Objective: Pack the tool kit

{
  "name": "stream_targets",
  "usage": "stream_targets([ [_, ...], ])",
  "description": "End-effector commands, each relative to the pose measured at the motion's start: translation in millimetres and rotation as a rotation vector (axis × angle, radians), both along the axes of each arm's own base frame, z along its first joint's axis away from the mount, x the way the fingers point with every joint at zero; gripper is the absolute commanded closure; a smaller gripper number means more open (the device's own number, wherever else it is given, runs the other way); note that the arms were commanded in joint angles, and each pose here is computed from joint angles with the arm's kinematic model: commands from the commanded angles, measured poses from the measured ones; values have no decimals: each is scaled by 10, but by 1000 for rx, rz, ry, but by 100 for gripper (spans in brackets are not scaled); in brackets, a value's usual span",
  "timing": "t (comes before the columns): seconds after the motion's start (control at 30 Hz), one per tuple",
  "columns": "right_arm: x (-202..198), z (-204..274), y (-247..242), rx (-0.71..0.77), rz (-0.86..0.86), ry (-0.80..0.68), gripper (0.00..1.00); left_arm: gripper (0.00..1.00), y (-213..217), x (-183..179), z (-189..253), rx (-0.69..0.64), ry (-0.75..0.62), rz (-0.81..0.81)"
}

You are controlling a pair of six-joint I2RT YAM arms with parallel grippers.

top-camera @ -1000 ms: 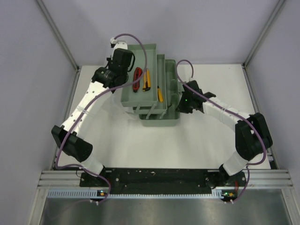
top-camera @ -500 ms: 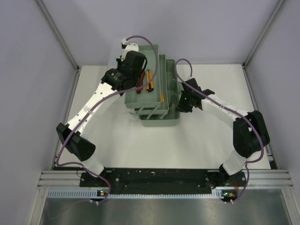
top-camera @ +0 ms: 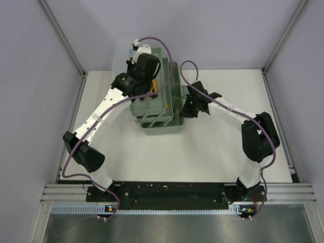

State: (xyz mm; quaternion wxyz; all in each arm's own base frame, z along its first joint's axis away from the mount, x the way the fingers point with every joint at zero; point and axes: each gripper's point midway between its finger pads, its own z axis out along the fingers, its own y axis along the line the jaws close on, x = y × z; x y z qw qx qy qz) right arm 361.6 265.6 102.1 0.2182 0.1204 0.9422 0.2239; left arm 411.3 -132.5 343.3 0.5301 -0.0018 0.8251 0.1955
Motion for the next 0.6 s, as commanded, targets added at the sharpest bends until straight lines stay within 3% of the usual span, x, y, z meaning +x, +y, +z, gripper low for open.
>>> stream_targets([
  [0.0, -215, 128, 1032, 291, 84, 79, 93, 100, -641, 48, 171, -224, -88, -152],
  [0.17, -323, 142, 1264, 351, 123, 121, 92, 100, -650, 75, 61, -205, -73, -148],
  [0.37, -352, 222, 1348, 405, 151, 95, 81, 100, -757, 64, -47, -245, -45, -175],
  [0.57, -315, 195, 1323, 417, 138, 97, 83, 89, -1023, -31, -263, -378, 26, -262],
])
